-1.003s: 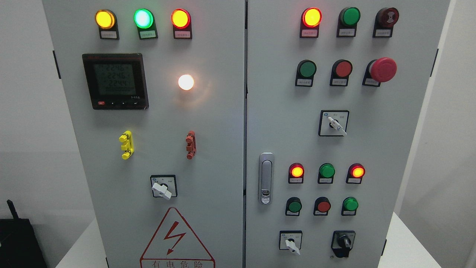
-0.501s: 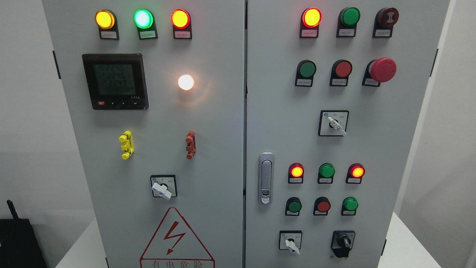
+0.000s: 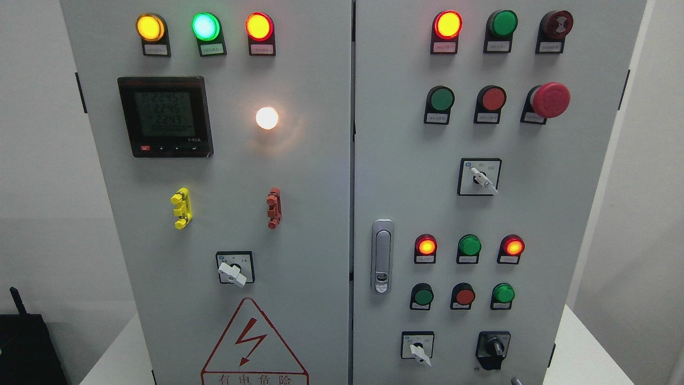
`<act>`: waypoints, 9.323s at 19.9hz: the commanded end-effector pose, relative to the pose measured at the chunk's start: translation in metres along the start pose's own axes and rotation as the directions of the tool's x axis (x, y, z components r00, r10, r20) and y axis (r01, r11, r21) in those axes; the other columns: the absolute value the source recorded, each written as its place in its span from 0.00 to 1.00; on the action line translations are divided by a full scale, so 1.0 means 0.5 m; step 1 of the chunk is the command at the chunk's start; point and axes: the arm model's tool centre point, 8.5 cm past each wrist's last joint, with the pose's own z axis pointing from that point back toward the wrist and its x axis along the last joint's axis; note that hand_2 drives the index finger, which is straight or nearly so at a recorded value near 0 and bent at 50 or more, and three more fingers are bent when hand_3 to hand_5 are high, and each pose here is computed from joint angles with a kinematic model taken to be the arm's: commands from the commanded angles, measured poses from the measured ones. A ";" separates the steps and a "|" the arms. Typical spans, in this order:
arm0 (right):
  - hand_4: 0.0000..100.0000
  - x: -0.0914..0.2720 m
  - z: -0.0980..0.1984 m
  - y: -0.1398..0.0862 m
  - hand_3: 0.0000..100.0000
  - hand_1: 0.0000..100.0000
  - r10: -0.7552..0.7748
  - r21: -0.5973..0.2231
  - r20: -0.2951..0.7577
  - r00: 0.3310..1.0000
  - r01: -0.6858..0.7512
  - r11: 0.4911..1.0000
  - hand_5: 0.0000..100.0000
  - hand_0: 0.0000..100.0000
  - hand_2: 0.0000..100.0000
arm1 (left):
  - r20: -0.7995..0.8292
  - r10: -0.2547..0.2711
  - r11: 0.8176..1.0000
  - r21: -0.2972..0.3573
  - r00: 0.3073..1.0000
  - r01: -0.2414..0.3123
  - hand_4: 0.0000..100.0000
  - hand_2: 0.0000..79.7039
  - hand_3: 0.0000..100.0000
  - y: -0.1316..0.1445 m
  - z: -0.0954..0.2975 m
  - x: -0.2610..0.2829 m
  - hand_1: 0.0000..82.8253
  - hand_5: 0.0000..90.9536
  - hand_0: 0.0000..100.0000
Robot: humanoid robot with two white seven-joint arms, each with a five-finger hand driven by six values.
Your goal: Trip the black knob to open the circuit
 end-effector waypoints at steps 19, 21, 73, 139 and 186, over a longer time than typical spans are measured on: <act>1.00 0.041 -0.026 0.031 1.00 0.00 -0.019 0.039 0.064 0.998 0.017 0.999 0.98 0.00 0.00 | 0.004 0.005 1.000 0.000 1.000 -0.005 0.00 0.00 0.00 0.000 0.000 0.003 0.47 0.00 0.12; 1.00 0.040 -0.025 0.033 1.00 0.00 -0.020 0.042 0.062 0.998 0.017 0.999 0.98 0.00 0.00 | 0.006 0.005 1.000 0.000 1.000 -0.005 0.00 0.00 0.00 0.000 0.000 0.003 0.47 0.00 0.12; 1.00 0.042 -0.028 0.087 1.00 0.00 -0.050 0.100 0.055 0.997 0.044 0.994 0.98 0.00 0.00 | 0.004 0.005 1.000 0.000 1.000 -0.005 0.00 0.00 0.00 0.000 0.000 0.003 0.47 0.00 0.12; 1.00 0.063 -0.036 0.130 1.00 0.00 -0.108 0.140 0.081 0.991 0.096 0.986 0.98 0.00 0.01 | 0.006 0.005 1.000 0.000 1.000 -0.005 0.00 0.00 0.00 0.000 0.000 0.003 0.47 0.00 0.12; 1.00 0.052 -0.036 0.078 1.00 0.00 -0.097 0.082 0.065 0.993 0.092 0.992 0.98 0.00 0.03 | 0.005 0.005 1.000 0.000 1.000 -0.005 0.00 0.00 0.00 0.000 0.000 0.003 0.47 0.00 0.12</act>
